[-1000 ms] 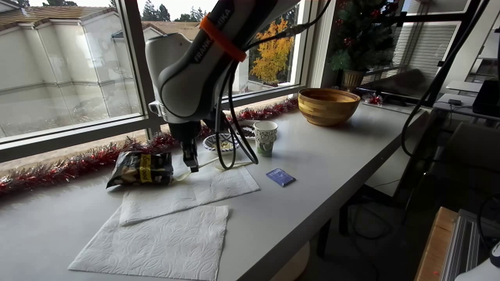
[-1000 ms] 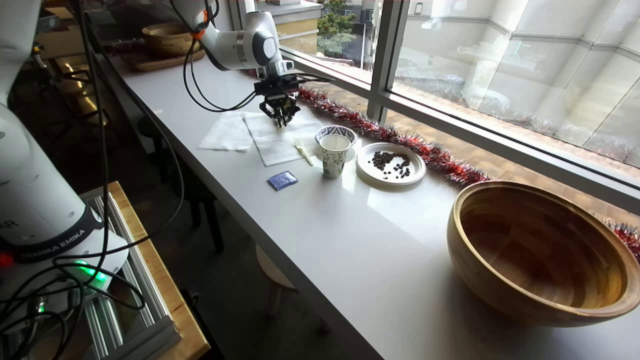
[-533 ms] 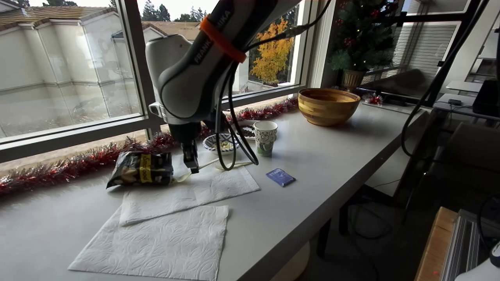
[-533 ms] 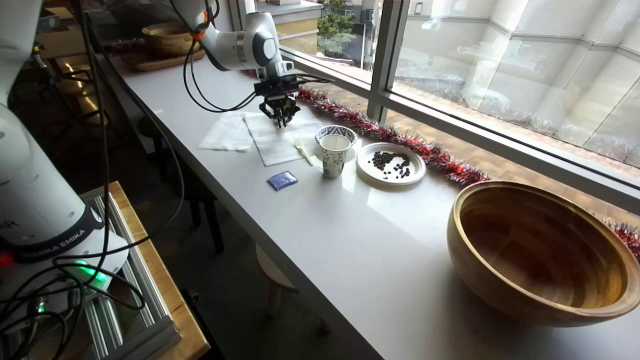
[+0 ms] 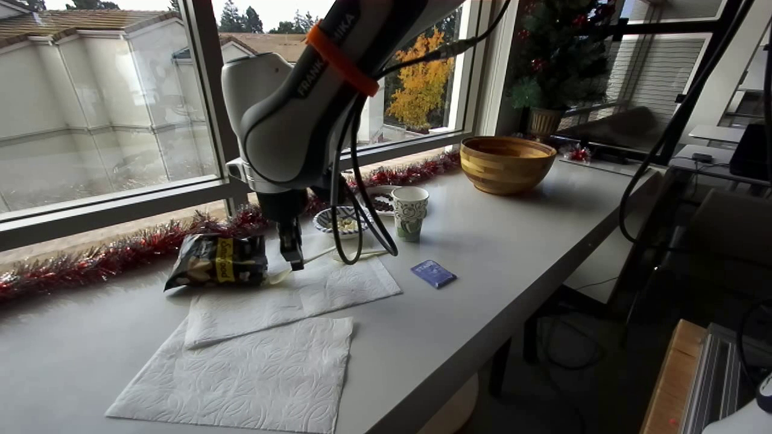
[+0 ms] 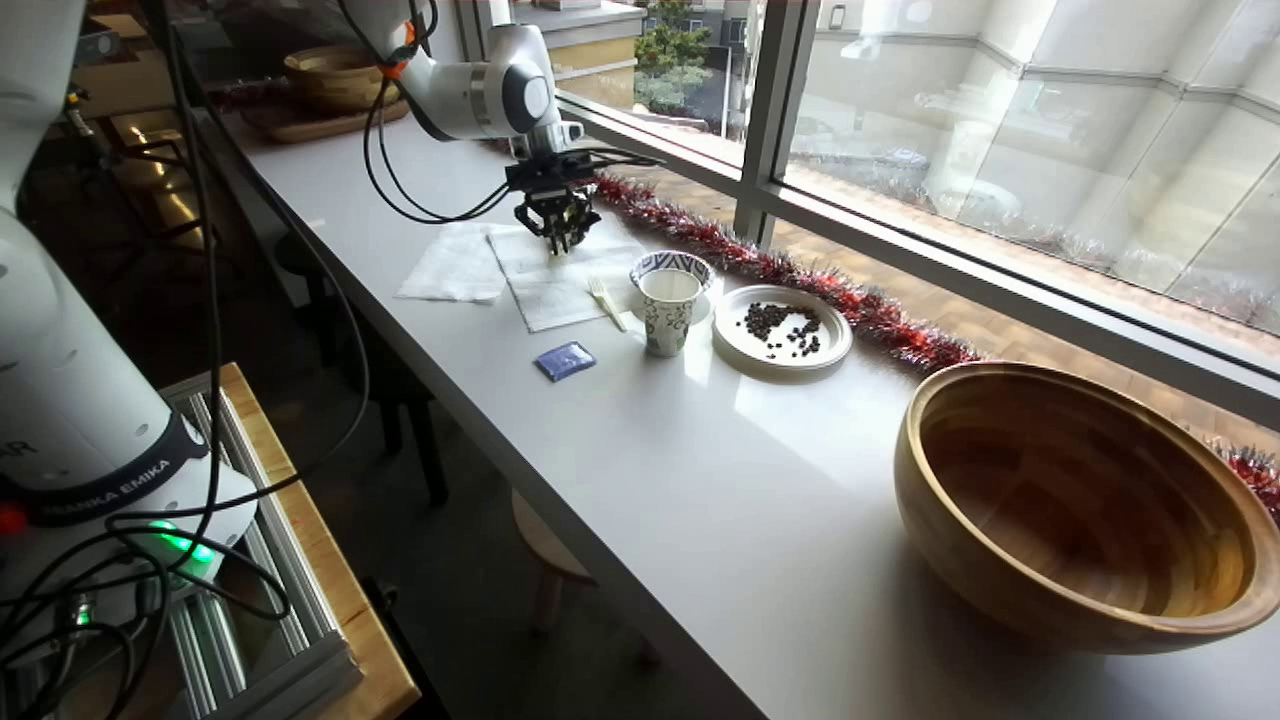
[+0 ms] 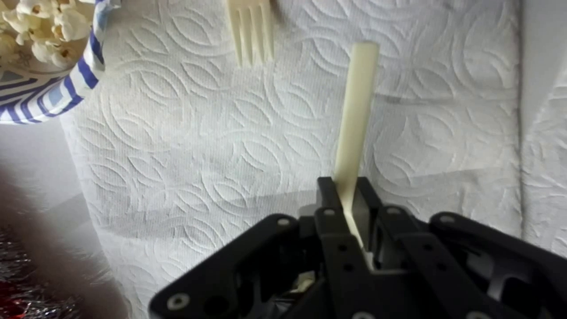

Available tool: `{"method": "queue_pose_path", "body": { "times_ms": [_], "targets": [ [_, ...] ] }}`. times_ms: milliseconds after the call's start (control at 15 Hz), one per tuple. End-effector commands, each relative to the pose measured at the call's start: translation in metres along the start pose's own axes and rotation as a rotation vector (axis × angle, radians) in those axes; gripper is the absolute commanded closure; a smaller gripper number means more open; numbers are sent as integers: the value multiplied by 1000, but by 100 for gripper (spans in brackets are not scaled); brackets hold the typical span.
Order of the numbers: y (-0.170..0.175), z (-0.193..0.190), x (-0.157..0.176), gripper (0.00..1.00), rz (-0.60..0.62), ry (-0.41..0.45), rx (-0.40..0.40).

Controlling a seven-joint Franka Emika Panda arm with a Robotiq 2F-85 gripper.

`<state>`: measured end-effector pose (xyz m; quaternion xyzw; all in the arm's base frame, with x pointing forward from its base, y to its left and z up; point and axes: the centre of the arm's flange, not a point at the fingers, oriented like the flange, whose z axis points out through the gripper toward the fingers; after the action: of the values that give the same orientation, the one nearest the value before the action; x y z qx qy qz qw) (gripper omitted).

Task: Use the spoon to put some of the contents of the black packet into the white plate with blue markings

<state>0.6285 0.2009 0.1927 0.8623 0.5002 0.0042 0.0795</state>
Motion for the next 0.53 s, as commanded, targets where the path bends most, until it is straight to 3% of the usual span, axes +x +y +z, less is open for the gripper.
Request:
{"method": "queue_pose_path", "body": {
  "times_ms": [0,467],
  "targets": [
    [4,5,-6,97,-3,15,9],
    [11,11,-7,97,-9,69,13]
  ]
}}
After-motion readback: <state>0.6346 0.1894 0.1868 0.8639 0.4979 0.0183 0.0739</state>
